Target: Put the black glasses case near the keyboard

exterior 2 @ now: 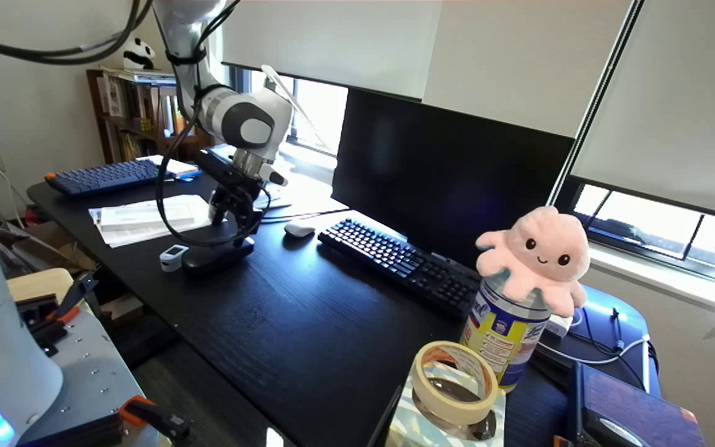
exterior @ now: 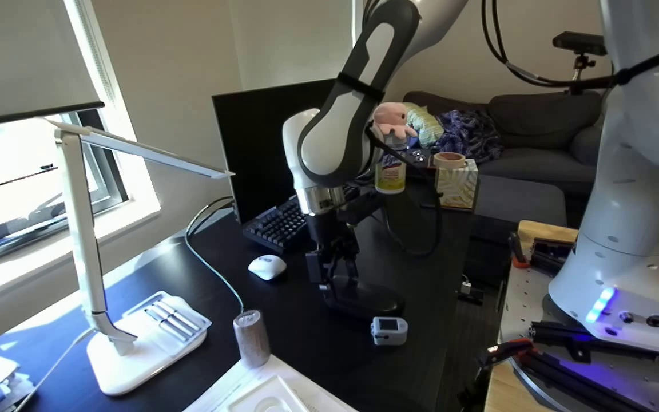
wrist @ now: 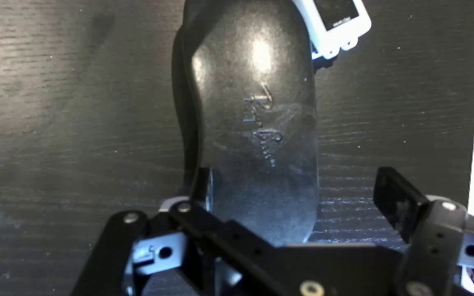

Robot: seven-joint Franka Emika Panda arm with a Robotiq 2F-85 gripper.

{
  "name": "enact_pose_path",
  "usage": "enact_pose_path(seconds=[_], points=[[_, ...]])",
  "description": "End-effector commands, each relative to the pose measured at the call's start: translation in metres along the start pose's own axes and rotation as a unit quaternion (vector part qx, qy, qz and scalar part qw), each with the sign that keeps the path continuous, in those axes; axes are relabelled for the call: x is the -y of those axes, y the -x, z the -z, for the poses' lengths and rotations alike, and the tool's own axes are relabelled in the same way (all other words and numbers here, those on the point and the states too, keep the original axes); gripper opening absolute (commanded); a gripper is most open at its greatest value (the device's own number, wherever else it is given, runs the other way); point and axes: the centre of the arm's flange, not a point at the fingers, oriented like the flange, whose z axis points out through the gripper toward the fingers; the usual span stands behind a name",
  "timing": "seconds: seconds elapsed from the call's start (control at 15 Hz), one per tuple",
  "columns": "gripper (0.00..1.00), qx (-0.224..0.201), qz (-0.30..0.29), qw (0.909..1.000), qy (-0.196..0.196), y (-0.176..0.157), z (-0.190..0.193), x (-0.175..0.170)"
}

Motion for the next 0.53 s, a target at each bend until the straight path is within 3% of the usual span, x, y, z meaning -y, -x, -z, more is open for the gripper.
enact_pose_path(seconds=[0.0,0.47], points=[[1.00,0.003,-0.013,0.9999,-0.005,-0.0009,-0.0132,-0.0039],[1.00,0.000,-0.028,0.9996,0.002,0.0012,-0.0099,-0.0126]])
